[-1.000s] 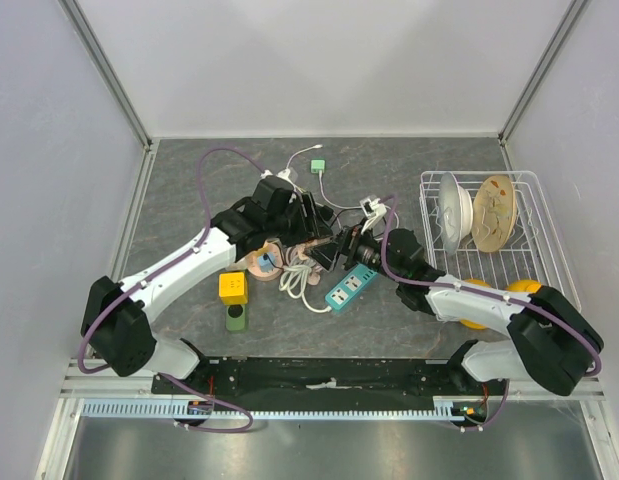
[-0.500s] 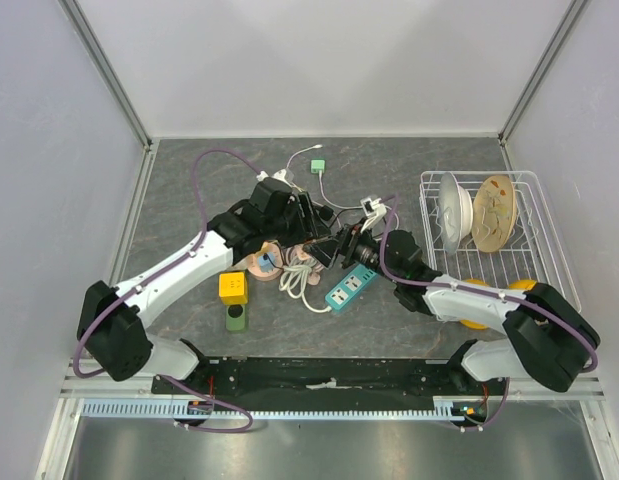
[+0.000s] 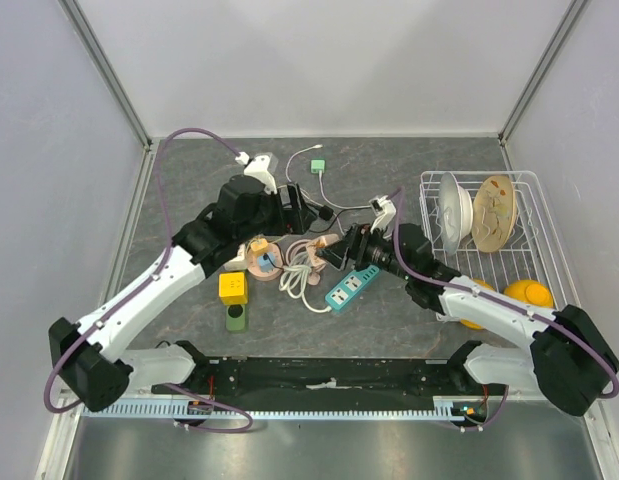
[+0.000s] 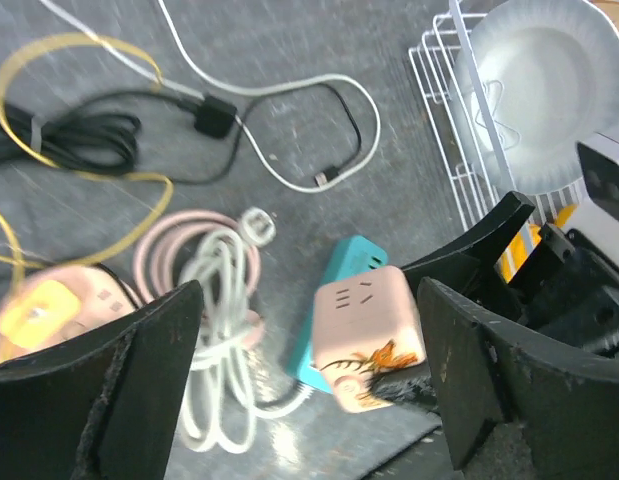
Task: Insert the plug
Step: Adjust the plug.
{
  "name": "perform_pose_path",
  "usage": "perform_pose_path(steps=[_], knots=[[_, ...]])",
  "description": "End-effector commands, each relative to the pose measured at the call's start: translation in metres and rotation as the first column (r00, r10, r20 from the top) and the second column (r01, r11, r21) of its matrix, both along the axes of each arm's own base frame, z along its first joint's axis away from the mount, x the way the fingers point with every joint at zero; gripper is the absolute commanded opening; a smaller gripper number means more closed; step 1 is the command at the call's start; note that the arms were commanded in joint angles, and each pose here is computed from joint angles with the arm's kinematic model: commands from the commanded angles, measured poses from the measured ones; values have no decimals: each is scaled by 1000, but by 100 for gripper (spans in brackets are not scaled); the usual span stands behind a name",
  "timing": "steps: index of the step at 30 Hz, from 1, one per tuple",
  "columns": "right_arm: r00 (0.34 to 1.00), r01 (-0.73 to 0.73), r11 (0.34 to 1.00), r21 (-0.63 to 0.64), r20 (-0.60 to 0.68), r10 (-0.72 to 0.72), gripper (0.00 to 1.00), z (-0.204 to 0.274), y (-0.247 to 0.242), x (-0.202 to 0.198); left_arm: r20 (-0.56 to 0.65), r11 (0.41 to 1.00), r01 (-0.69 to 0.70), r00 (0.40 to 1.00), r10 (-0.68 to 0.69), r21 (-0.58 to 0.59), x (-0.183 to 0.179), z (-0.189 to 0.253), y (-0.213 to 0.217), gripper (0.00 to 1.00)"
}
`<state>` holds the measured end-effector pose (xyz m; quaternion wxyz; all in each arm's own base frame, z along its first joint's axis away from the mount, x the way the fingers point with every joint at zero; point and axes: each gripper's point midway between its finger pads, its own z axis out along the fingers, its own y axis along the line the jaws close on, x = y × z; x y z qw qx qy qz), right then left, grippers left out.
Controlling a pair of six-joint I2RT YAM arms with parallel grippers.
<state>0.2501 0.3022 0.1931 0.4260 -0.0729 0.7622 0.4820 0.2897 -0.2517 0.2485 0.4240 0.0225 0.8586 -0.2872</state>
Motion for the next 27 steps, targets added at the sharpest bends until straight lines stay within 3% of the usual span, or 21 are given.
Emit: perform_pose_path(steps=[1, 4, 7, 8, 12, 17, 27], knots=[[998, -19, 999, 32, -56, 20, 0, 19, -7, 6, 259, 987, 42, 962, -82, 156, 11, 36, 25, 95], [991, -53, 998, 21, -124, 55, 0, 16, -15, 10, 356, 935, 162, 893, -275, 317, 1, 32, 28, 96], [982, -121, 993, 10, -144, 121, 0, 21, -17, 10, 421, 834, 345, 741, -524, 430, -32, 24, 21, 96], [973, -164, 986, 8, -161, 163, 0, 19, -15, 6, 448, 792, 401, 665, -598, 461, -45, 26, 17, 96], [954, -252, 968, -15, -169, 246, 0, 27, -9, 2, 449, 687, 519, 521, -726, 508, -70, 6, 5, 99], [942, -301, 953, -24, -163, 293, 0, 33, -5, 0, 438, 641, 564, 468, -767, 521, -79, 4, -15, 100], [934, -325, 945, -49, -173, 312, 0, 30, -3, -7, 412, 653, 556, 508, -756, 514, -63, 2, -47, 99]])
